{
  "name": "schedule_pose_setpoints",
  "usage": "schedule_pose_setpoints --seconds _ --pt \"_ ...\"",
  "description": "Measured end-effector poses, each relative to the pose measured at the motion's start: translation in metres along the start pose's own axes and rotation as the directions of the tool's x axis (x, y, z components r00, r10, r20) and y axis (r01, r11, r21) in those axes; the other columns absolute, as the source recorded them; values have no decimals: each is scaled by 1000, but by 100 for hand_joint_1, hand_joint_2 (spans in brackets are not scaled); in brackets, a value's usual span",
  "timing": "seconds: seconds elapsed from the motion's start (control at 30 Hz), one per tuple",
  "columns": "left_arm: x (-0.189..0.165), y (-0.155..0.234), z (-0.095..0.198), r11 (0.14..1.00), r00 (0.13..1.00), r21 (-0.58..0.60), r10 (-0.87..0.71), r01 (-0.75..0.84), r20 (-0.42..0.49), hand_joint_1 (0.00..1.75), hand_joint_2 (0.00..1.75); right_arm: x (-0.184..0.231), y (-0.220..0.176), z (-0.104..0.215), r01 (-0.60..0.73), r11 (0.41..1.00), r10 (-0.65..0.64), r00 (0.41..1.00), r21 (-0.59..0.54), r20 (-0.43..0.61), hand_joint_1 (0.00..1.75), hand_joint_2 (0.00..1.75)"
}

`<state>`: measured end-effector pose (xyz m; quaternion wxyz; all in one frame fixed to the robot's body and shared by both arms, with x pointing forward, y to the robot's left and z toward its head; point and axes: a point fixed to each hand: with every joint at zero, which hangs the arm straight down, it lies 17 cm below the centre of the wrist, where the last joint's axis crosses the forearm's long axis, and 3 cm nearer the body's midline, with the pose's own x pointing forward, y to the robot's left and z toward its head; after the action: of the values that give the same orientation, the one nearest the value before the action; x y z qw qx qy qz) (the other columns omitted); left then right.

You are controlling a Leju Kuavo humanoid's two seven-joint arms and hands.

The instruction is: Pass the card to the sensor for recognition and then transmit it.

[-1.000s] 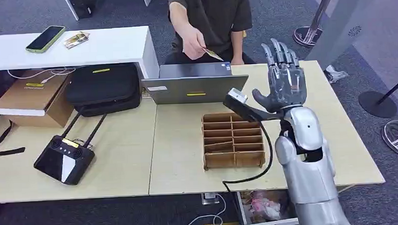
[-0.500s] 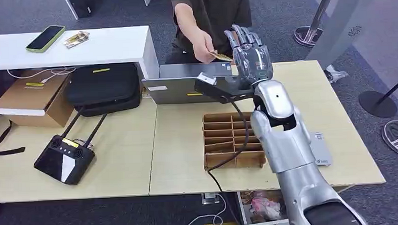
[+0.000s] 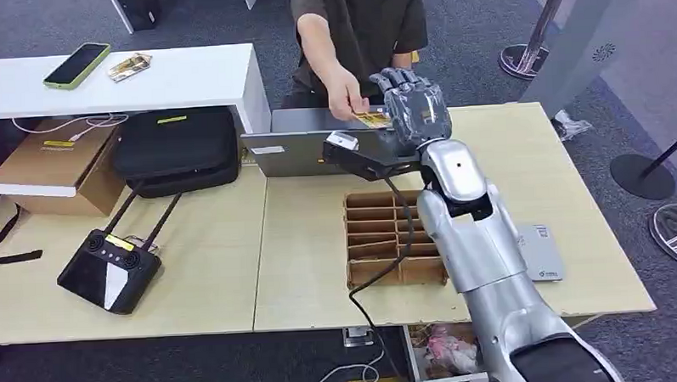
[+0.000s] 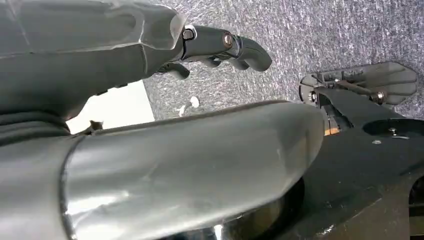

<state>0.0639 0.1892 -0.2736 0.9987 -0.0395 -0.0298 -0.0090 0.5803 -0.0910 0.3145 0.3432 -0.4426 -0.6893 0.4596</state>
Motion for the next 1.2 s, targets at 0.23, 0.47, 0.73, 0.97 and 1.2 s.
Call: schedule_pose_setpoints --seconds 0.23,0.47,0.73,0.97,1.2 --pt "0 1 0 1000 1000 1 -3 3 0 0 0 -1 0 0 2 1000 -2 1000 1 -4 175 175" --pt "0 1 0 1000 1000 1 -5 5 2 0 0 0 -2 -1 5 1000 -5 1000 -5 -4 175 175" --pt "0 1 0 1000 1000 2 -8 8 5 0 0 0 -5 0 4 1000 -4 1000 -18 -6 175 175" --pt "0 1 0 1000 1000 3 -12 12 5 0 0 -2 -2 1 114 993 -114 993 -8 -19 175 175" --pt "-2 3 0 1000 1000 6 -18 18 1 0 0 -16 12 9 868 496 -856 494 24 -151 175 175"
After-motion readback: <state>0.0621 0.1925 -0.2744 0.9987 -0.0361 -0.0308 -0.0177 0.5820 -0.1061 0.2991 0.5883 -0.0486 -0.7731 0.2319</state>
